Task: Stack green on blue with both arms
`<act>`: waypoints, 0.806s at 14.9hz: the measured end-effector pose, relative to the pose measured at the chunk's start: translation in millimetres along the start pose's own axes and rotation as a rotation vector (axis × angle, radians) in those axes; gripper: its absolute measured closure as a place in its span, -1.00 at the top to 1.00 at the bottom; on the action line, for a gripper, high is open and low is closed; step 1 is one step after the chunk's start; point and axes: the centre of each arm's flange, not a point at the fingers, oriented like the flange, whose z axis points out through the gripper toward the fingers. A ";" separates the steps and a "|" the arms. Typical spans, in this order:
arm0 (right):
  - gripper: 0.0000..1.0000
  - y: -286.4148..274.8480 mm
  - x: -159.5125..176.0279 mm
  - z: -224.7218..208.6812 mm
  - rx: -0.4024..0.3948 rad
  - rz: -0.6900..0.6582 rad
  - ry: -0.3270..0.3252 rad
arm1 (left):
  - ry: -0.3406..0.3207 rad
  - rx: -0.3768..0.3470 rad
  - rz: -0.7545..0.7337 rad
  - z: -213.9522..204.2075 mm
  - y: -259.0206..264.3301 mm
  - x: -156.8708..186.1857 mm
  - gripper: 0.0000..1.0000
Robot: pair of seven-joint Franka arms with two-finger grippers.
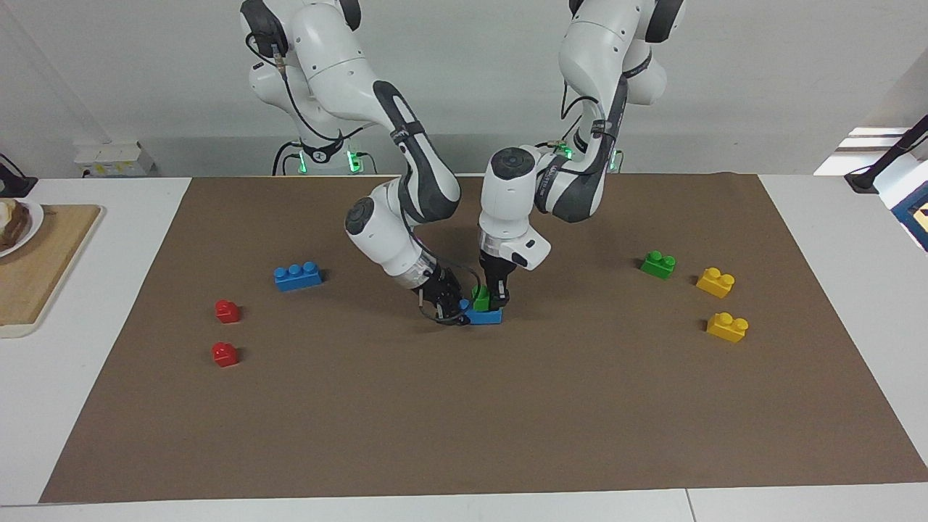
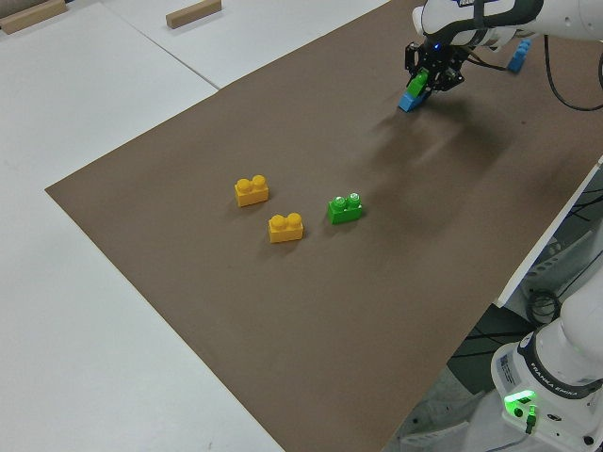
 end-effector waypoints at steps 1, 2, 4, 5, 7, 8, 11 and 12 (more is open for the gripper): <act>-0.30 0.0 0.0 0.0 0.000 0.000 0.000 | 0.002 -0.003 0.005 0.8 -0.5 -0.4 -0.31; -0.30 0.0 0.0 0.0 0.000 0.000 0.000 | 0.004 -0.006 0.011 2.6 -1.2 -0.7 -0.31; -0.30 0.1 -0.1 0.1 0.000 -0.001 0.000 | 0.007 -0.010 0.018 10.6 -2.0 -0.4 -0.31; -0.30 0.2 -0.3 0.2 0.001 -0.001 0.000 | 0.012 -0.014 0.027 11.1 -2.4 -1.0 -0.31; -0.30 0.2 -0.3 0.1 0.001 -0.001 0.001 | 0.028 -0.021 0.054 13.6 -4.3 -1.8 -0.21; -0.30 0.2 -0.3 0.1 0.001 -0.001 0.001 | 0.035 -0.020 0.059 17.3 -4.3 -0.3 -0.02; -0.30 0.2 -0.3 0.1 0.001 -0.001 0.001 | 0.040 -0.030 0.068 10.9 1.4 4.9 0.65; -0.30 0.2 -0.2 0.1 0.002 -0.001 0.001 | 0.044 -0.032 0.072 1.7 3.5 7.8 0.86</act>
